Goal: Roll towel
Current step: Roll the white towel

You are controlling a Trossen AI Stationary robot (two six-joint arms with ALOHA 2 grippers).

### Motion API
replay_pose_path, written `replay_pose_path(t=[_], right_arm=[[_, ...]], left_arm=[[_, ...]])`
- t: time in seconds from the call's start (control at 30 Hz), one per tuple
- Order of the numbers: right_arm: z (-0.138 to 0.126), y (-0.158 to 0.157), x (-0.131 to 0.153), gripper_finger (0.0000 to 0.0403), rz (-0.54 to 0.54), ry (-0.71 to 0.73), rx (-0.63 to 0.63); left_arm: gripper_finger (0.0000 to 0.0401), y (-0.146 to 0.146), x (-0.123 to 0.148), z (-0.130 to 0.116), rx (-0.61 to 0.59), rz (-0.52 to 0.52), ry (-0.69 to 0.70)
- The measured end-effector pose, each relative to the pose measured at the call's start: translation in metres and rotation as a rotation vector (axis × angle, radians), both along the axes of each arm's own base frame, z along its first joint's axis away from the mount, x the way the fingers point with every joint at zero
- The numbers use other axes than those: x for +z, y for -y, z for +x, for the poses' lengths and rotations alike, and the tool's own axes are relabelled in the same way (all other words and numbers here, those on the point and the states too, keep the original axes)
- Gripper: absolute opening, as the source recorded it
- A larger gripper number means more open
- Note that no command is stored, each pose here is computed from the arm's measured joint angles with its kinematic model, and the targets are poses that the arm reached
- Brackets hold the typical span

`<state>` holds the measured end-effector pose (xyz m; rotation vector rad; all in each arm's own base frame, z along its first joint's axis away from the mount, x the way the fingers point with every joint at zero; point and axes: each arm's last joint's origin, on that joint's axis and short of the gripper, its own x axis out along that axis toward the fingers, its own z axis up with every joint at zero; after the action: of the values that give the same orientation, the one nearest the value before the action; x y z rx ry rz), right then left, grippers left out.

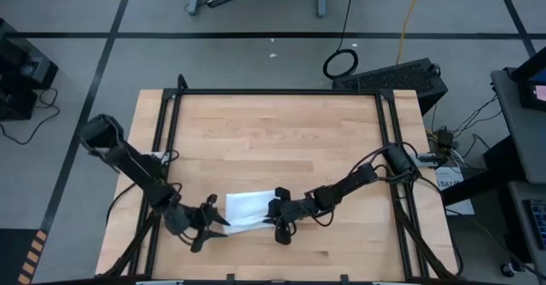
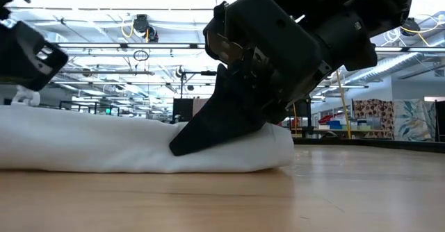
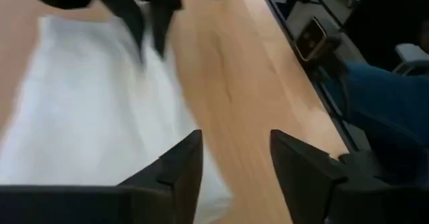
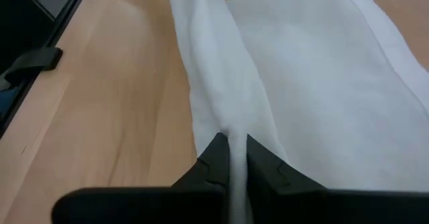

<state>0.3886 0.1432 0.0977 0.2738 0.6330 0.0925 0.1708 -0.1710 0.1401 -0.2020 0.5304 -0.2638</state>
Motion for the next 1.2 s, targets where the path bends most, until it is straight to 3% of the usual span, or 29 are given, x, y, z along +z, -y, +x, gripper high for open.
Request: replay_pose_path(t=[0.17,0.3,0.4,0.67,0.93,1.2], right_arm=[[0.000,0.002,0.000,0.0013,0.023,-0.010,-0.023],[0.000,0.002,-0.001,0.0013,0.033,-0.014,-0.027],[0.000,0.002,-0.001,0.0013,0.041,-0.021,-0.033],[-0.001,0.003,-0.002,0.0013,0.056,-0.039,-0.042],[0.000,0.003,-0.002,0.0013,0.064,-0.046,-0.034],[-0.001,0.004,-0.003,0.0013,0.083,-0.055,-0.047]], left_arm=[[0.0250,0.018,-0.017,-0.003,-0.044,0.066,0.025],[0.0313,0.027,-0.029,0.001,-0.009,0.249,0.073],[0.0339,0.031,-0.035,0.005,0.032,0.344,0.097],[0.0345,0.030,-0.052,0.007,0.039,0.429,0.045],[0.0345,0.032,-0.039,0.003,0.105,0.462,0.128],[0.0341,0.045,-0.036,-0.002,0.001,0.541,0.144]])
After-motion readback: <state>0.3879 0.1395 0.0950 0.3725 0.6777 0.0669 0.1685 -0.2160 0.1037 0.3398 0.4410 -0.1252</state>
